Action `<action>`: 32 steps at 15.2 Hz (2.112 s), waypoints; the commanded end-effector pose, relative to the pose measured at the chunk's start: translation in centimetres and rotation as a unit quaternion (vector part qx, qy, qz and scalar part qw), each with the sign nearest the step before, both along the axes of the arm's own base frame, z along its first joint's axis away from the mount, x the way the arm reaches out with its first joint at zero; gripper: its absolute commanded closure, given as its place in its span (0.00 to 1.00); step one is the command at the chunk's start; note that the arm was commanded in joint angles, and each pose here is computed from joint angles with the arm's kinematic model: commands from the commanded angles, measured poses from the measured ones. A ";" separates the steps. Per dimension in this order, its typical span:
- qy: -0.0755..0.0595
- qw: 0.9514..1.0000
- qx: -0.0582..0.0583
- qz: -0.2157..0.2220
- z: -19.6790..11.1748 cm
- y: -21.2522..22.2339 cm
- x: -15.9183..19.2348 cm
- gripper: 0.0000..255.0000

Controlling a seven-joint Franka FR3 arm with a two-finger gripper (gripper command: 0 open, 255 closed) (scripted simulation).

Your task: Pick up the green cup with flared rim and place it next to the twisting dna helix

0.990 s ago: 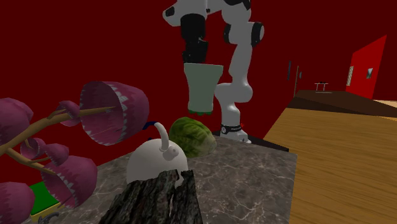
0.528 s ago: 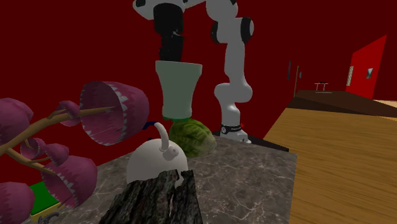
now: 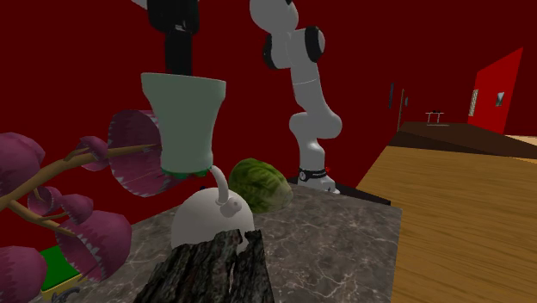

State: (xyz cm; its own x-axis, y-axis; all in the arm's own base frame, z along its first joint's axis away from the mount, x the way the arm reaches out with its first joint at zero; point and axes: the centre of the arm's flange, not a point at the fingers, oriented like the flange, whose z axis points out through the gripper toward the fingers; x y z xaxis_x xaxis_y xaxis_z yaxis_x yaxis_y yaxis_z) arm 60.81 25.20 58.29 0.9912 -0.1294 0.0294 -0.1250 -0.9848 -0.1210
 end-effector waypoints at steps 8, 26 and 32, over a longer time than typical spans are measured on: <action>0.000 1.000 -0.001 -0.001 -3.8 0.3 3.4 1.00; 0.000 1.000 -0.001 -0.001 -13.3 0.3 3.4 1.00; 0.000 1.000 -0.001 -0.001 -16.5 0.3 3.4 1.00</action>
State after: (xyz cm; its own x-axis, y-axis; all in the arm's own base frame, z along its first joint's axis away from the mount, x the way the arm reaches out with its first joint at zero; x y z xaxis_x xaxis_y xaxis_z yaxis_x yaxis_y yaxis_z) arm 63.49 26.57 46.15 0.9895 -0.1188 0.0820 -0.1060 -0.9836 -0.1457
